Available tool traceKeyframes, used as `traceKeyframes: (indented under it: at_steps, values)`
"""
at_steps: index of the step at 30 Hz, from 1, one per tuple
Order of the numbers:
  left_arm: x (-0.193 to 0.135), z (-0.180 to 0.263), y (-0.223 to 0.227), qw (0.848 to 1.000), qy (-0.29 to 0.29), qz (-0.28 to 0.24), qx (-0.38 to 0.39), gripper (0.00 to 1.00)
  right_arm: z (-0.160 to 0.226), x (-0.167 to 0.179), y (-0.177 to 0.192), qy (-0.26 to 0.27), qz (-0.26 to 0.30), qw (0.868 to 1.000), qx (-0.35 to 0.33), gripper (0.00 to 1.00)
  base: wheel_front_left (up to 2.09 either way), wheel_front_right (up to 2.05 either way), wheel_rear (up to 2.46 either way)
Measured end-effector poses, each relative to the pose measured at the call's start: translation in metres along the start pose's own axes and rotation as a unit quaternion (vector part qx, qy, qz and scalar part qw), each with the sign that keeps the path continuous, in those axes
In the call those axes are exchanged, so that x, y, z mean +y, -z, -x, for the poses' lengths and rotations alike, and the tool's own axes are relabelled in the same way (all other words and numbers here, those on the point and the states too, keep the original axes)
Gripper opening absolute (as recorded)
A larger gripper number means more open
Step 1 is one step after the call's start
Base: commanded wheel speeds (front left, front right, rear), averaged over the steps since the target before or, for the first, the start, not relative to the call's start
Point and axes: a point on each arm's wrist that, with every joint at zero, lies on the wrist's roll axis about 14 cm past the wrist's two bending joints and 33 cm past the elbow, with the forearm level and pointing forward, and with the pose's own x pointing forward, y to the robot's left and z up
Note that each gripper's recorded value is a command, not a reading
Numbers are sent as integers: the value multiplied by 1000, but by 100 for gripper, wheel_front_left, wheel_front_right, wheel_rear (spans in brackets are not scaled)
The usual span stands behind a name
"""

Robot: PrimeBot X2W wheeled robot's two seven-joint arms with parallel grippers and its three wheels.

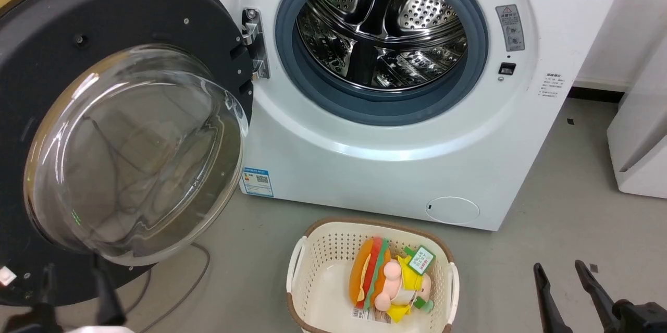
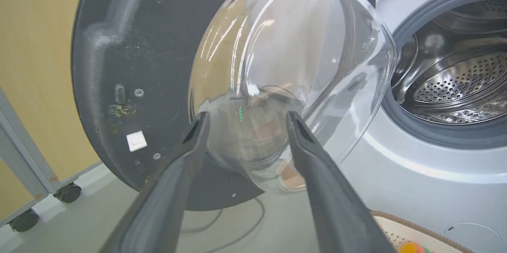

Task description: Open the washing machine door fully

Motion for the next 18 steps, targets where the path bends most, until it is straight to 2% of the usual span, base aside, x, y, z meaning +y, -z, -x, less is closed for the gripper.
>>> traceKeyframes:
  at_steps: [8,18]
  values:
    - [-58,16,4,996,85,6,3,100,6,-3,-3,7,-1,1000,-4,100,0,0,0]
    - [-135,29,20,979,203,13,21,100,21,-22,-9,42,15,999,-7,100,0,0,0]
